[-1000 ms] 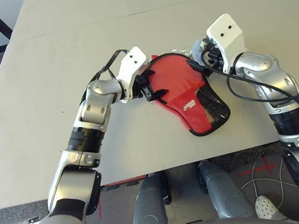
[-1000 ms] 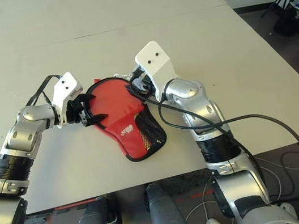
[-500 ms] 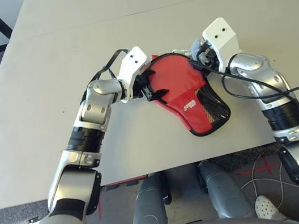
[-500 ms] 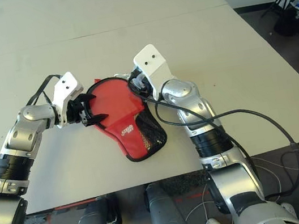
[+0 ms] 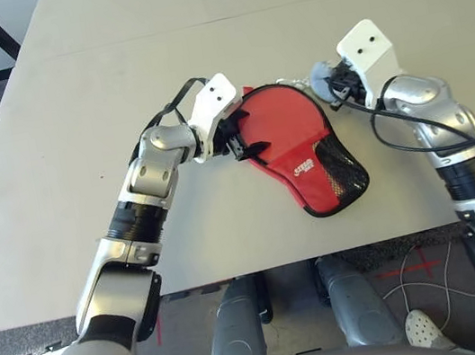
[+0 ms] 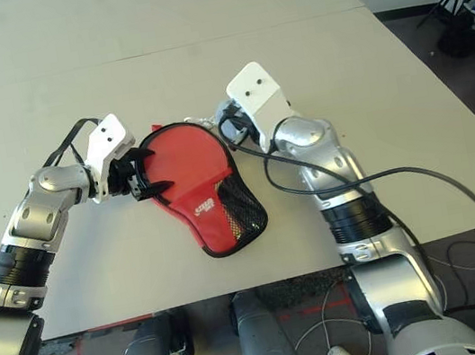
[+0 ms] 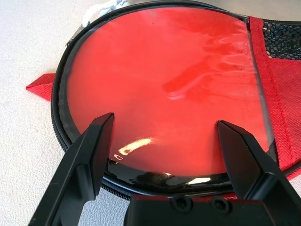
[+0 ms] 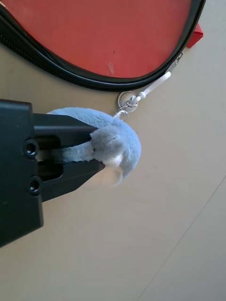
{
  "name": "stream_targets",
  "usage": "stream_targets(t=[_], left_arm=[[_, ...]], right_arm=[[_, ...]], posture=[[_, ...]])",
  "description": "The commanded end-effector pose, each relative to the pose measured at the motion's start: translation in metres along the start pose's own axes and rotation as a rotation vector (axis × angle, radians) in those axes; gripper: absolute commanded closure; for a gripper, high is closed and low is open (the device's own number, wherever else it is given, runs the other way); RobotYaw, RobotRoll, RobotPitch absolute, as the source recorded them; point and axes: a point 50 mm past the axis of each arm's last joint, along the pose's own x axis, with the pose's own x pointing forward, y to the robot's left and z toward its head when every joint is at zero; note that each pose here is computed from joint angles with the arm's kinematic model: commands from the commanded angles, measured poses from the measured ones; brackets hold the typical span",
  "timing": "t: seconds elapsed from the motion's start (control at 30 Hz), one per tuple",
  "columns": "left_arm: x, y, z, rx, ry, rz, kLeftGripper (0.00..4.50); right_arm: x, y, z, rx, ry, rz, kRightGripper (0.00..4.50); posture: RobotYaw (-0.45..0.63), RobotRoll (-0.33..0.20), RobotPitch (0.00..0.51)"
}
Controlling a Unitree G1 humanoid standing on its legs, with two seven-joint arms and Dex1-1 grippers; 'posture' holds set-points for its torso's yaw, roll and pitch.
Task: Store the ping-pong paddle in its case and zip it.
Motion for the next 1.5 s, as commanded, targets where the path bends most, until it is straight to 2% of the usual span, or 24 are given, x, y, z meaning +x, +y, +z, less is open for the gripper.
stream_targets(t=[0.03, 0.3, 0.43, 0.7, 0.9, 1.13, 1.37, 1.5], left_arm=[[0.010, -0.015, -0.024, -0.044, 0.095, -0.064, 0.00], [0.013, -0.015, -0.025, -0.047, 0.106, -0.061, 0.00], [0.015, -0.014, -0.025, -0.049, 0.109, -0.057, 0.00], [0.016, -0.013, -0.026, -0.051, 0.115, -0.058, 0.00], [0.016, -0.013, -0.027, -0.053, 0.118, -0.058, 0.00], [0.016, -0.013, -0.027, -0.057, 0.118, -0.055, 0.00], [0.016, -0.012, -0.028, -0.060, 0.121, -0.049, 0.00], [0.016, -0.012, -0.027, -0.061, 0.120, -0.049, 0.00]], right_arm=[[-0.011, -0.012, -0.002, 0.005, 0.038, 0.065, 4.48], [-0.034, -0.026, -0.002, -0.084, 0.117, 0.255, 4.48], [-0.043, -0.025, -0.005, -0.134, 0.157, 0.373, 4.48], [-0.073, -0.029, -0.020, -0.198, 0.296, 0.622, 4.48], [-0.094, -0.022, -0.029, -0.173, 0.376, 0.826, 4.48], [-0.116, -0.001, -0.033, -0.082, 0.415, 1.064, 4.48], [-0.139, 0.020, -0.033, 0.012, 0.448, 1.244, 4.48], [-0.144, 0.023, -0.034, 0.020, 0.460, 1.271, 4.48]], posture=[[-0.07, 0.000, 0.261], [-0.08, 0.000, 0.256], [-0.09, 0.000, 0.256], [-0.09, 0.000, 0.259], [-0.09, 0.000, 0.262], [-0.08, 0.000, 0.262], [-0.08, 0.000, 0.263], [-0.09, 0.000, 0.263]])
